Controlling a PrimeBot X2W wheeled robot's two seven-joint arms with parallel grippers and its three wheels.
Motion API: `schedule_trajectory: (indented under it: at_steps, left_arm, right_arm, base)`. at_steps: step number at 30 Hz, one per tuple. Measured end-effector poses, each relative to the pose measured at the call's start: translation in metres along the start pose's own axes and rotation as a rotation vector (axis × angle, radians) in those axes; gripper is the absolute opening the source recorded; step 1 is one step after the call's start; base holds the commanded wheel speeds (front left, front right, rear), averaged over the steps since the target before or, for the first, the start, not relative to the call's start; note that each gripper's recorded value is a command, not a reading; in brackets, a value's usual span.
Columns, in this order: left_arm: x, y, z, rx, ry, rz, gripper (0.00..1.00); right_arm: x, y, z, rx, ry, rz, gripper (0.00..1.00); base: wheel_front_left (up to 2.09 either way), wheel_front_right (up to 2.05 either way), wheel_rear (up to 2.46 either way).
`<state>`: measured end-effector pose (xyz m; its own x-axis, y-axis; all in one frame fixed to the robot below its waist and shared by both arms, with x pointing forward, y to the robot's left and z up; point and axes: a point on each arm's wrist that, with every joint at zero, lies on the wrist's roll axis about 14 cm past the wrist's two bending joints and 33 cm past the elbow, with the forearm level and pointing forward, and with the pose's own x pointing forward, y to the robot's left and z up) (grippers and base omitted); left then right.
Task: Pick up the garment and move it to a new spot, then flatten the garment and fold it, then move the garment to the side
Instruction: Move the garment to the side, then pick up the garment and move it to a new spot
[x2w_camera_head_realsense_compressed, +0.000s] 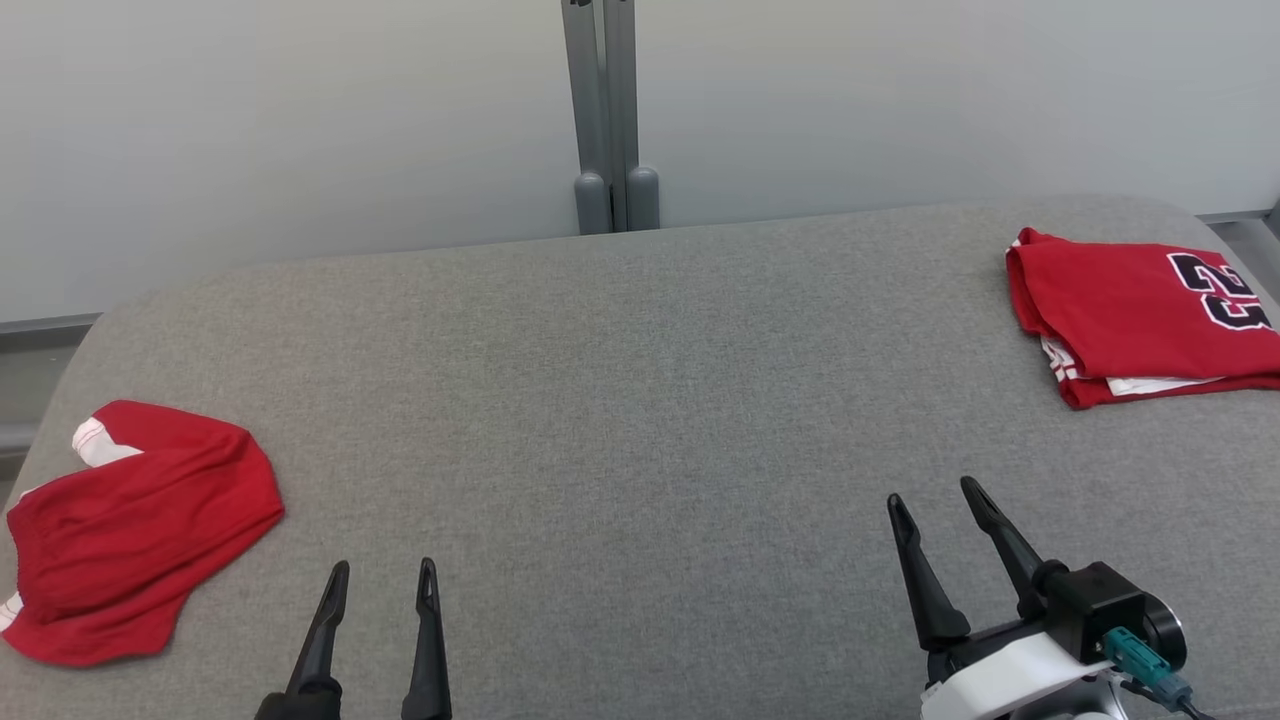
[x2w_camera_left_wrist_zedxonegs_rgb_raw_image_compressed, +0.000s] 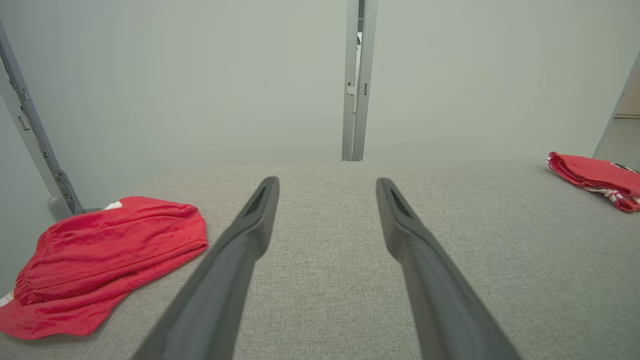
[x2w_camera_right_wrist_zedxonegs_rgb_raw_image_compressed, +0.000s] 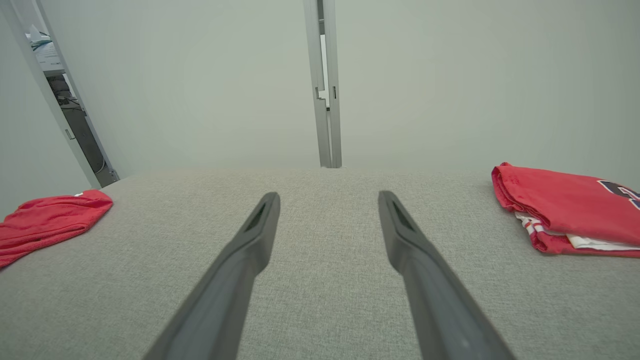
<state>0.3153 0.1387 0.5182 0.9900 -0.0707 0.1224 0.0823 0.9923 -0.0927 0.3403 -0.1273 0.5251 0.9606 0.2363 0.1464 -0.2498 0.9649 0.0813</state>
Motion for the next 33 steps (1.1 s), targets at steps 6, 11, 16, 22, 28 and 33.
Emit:
schedule_trajectory:
  at_steps: [6, 11, 16, 22, 28, 33]
  left_arm:
    - [-0.001, 0.0, -0.003, 0.007, 0.008, -0.001, 1.0]
    - [-0.001, 0.0, -0.003, 0.009, 0.009, 0.001, 1.0]
    - [-0.001, 0.001, -0.004, 0.011, 0.013, 0.002, 1.0]
    - [-0.002, 0.002, -0.005, 0.011, 0.015, 0.009, 1.0]
    - [-0.004, 0.005, -0.006, 0.011, 0.018, 0.019, 1.0]
    - [-0.007, 0.008, -0.007, 0.01, 0.023, 0.03, 1.0]
  right_arm:
    - [0.0, 0.0, 0.0, 0.005, -0.001, -0.003, 1.0]
    - [0.0, 0.002, 0.0, 0.017, -0.004, -0.004, 1.0]
    - [0.0, 0.003, 0.0, 0.024, -0.003, -0.004, 1.0]
    - [0.001, 0.003, -0.001, 0.028, -0.001, -0.003, 1.0]
    - [0.002, 0.005, -0.003, 0.034, 0.006, 0.003, 1.0]
    - [0.004, 0.011, -0.007, 0.043, 0.015, 0.021, 1.0]
  base:
    - [0.0, 0.0, 0.0]
    - [0.0, 0.0, 0.0]
    - [0.0, 0.0, 0.0]
    - [0.0, 0.0, 0.0]
    - [0.0, 0.0, 0.0]
    - [0.0, 0.0, 0.0]
